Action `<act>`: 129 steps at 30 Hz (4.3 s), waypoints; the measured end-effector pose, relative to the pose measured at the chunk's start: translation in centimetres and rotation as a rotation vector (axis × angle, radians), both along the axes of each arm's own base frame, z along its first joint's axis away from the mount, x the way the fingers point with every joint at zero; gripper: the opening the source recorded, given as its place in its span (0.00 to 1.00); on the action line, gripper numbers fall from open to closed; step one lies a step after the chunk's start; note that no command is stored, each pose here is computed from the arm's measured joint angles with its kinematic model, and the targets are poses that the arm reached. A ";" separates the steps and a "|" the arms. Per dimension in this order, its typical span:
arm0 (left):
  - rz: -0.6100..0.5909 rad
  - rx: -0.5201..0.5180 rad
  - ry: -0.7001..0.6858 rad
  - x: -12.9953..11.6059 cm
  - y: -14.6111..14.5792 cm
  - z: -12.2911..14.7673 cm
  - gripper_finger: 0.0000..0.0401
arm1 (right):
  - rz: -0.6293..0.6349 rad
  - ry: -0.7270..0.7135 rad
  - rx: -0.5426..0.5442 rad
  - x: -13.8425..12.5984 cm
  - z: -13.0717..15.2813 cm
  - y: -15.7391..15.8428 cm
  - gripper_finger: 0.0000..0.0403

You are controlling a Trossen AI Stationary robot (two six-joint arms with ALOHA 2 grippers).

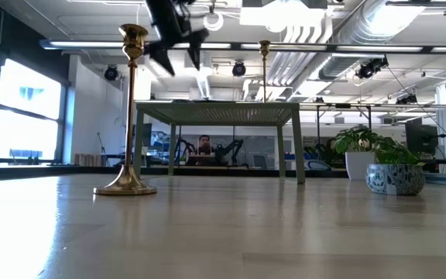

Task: Stock candles and holders on shelf
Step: Align the bottom gold candle holder with the other gold candle holder on the shelf

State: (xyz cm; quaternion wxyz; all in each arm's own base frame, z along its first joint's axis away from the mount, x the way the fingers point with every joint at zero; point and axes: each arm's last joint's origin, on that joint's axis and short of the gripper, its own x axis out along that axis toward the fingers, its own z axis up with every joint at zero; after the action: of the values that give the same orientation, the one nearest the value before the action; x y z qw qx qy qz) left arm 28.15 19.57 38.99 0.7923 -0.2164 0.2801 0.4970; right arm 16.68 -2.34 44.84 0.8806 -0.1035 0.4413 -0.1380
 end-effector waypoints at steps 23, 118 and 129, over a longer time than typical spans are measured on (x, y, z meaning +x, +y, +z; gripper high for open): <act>-0.521 0.073 0.117 -2.7 -21.2 9.9 0.95 | -0.033 -0.109 0.084 -1.6 0.9 0.3 0.66; -0.345 -0.815 0.599 -14.5 -40.2 -5.7 0.95 | -0.040 -0.270 0.351 12.6 -4.2 11.7 0.66; -0.365 -0.797 0.655 -14.5 -40.7 -6.2 0.95 | -0.053 -0.275 0.364 12.6 -4.2 11.7 0.65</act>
State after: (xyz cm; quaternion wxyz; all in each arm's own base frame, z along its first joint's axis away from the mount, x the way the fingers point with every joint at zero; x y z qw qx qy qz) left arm 13.62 -21.13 32.74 0.5937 -0.2814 0.7119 0.2481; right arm 29.26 9.36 40.66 0.9326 0.0887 0.3374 -0.0921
